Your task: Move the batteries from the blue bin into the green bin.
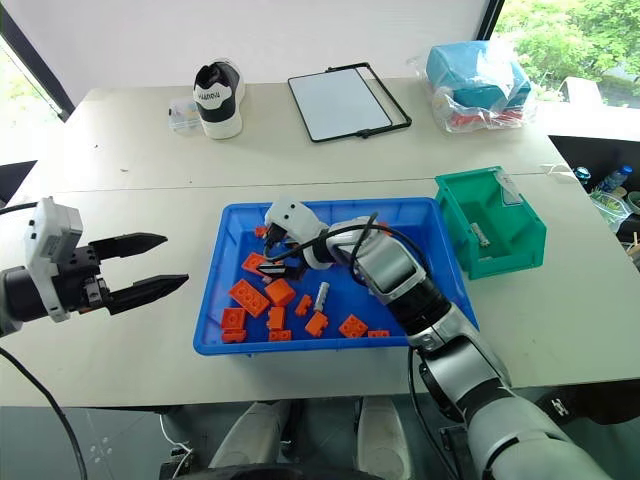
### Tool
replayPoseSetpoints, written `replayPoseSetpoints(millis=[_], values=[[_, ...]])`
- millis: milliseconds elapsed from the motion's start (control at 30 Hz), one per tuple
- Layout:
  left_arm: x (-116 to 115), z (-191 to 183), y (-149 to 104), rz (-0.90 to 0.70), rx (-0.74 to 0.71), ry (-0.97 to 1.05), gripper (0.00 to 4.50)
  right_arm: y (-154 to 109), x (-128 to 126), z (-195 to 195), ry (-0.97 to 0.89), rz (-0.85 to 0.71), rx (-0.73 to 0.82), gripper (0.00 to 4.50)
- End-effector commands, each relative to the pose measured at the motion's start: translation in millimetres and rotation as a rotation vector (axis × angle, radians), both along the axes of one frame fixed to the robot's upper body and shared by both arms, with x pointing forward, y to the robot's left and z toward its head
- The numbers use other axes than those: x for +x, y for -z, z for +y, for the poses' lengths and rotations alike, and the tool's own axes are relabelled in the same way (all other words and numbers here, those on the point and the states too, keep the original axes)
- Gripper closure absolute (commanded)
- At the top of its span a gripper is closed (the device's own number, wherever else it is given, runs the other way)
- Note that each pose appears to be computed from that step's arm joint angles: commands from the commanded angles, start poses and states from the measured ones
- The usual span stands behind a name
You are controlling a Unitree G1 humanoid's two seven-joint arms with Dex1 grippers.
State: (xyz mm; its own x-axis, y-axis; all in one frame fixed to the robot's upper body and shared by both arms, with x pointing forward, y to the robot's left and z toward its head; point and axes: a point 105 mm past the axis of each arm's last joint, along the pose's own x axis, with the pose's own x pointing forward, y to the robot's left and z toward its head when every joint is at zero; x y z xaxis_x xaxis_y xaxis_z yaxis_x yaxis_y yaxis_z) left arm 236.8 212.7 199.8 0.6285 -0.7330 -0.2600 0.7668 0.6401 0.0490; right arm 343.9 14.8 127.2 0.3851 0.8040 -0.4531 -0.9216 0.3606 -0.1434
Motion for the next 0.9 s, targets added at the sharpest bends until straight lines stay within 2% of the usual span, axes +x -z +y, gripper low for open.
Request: replayPoseSetpoints(millis=[33,167,400,700,800,900], values=[[2,1,-9,-0.042,-0.007,0.001,0.0,-28,-1,7,-0.015,-0.095,0.059,0.05],[6,1,-9,-0.048,-0.006,0.002,0.0,-31,-6,9,-0.023,-0.094,0.062,0.05],[9,0,-10,-0.052,-0.012,0.014,0.0,-13,-23,14,-0.065,-0.027,0.026,0.05],[9,-2,-9,-0.051,-0.012,0.02,0.0,11,-16,8,-0.021,0.017,-0.01,0.05],[8,-1,-8,-0.05,-0.011,0.019,0.0,11,-12,6,-0.008,0.024,0.002,0.87],[8,-1,-8,-0.052,-0.015,0.016,0.0,11,-10,5,0.002,0.028,0.008,2.24]])
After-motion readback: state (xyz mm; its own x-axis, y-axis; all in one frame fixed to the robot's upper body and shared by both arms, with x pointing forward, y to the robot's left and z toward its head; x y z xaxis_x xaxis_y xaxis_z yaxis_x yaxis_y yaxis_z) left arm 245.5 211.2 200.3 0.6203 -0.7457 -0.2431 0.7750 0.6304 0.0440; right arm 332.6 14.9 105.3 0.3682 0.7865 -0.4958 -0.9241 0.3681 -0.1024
